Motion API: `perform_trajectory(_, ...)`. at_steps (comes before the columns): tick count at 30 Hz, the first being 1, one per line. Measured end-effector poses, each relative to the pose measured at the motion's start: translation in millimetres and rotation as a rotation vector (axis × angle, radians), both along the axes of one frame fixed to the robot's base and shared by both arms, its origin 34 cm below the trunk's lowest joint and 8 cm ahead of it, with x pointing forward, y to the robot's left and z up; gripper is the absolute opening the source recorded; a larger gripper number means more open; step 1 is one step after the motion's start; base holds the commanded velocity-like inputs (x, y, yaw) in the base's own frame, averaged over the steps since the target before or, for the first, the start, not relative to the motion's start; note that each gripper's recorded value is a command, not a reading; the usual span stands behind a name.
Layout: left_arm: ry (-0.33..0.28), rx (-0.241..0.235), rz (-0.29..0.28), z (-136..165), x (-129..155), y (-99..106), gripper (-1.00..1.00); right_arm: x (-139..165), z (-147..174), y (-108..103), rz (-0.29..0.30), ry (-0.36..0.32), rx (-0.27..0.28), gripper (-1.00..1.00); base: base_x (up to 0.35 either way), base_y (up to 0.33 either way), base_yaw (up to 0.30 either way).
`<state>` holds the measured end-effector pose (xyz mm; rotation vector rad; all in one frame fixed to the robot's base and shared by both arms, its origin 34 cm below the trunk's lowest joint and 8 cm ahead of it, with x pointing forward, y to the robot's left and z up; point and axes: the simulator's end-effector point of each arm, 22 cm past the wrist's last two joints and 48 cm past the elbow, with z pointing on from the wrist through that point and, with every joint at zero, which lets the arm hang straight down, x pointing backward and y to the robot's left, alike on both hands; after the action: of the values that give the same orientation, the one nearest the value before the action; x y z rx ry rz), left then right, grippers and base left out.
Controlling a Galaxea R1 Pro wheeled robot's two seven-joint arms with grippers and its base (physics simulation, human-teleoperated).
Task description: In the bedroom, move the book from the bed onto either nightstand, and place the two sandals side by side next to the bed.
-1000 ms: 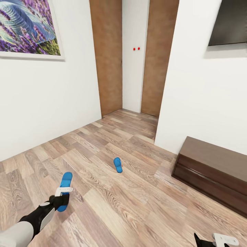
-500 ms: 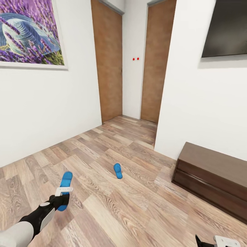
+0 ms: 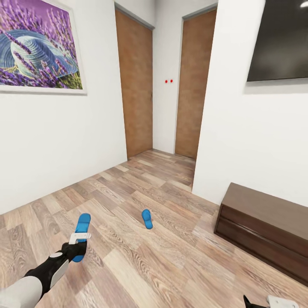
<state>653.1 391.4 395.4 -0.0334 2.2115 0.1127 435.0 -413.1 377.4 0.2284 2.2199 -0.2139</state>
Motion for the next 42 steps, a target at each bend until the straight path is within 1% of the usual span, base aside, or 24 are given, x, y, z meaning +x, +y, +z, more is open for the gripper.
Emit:
perform_trajectory(8,-0.009,0.004,-0.004,18,5,-1,-1.00,4,18,-3,-0.006,0.000,-0.001,1.00,0.000,0.000,0.000)
perform_trajectory(10,0.004,0.002,-0.001,17,2,-1,-1.00,5,22,-3,-0.007,0.002,-0.001,1.00,0.000,0.000,0.000)
perform_trajectory(11,0.021,-0.001,0.002,12,-3,-3,-1.00,5,23,-4,-0.009,0.003,-0.001,1.00,0.000,0.000,0.000)
perform_trajectory(17,0.054,-0.012,0.002,13,-9,-11,-1.00,6,35,-7,-0.015,0.008,-0.003,1.00,0.000,0.000,0.000)
perform_trajectory(18,0.062,-0.017,-0.002,12,-10,-15,-1.00,4,36,-9,-0.020,0.012,-0.004,1.00,0.000,0.000,0.000)
perform_trajectory(23,0.098,-0.030,-0.003,11,-17,-23,-1.00,1,43,-19,-0.044,0.023,-0.005,1.00,0.000,0.000,0.000)
perform_trajectory(30,0.147,-0.058,-0.006,8,-27,-46,-1.00,-9,43,-24,-0.060,0.047,-0.002,1.00,0.000,0.000,0.000)
perform_trajectory(31,0.162,-0.064,-0.009,4,-32,-53,-1.00,-13,39,-25,-0.061,0.056,-0.001,1.00,0.000,0.000,0.000)
perform_trajectory(34,0.185,-0.073,-0.009,0,-42,-63,-1.00,-17,38,-25,-0.063,0.066,0.001,1.00,0.000,0.000,0.000)
perform_trajectory(39,0.228,-0.088,-0.011,-13,-69,-76,-1.00,-18,44,-25,-0.063,0.073,0.001,1.00,0.000,0.000,0.000)
perform_trajectory(42,0.246,-0.085,-0.002,-16,-81,-81,-1.00,-18,49,-26,-0.062,0.075,0.001,1.00,0.000,0.000,0.000)
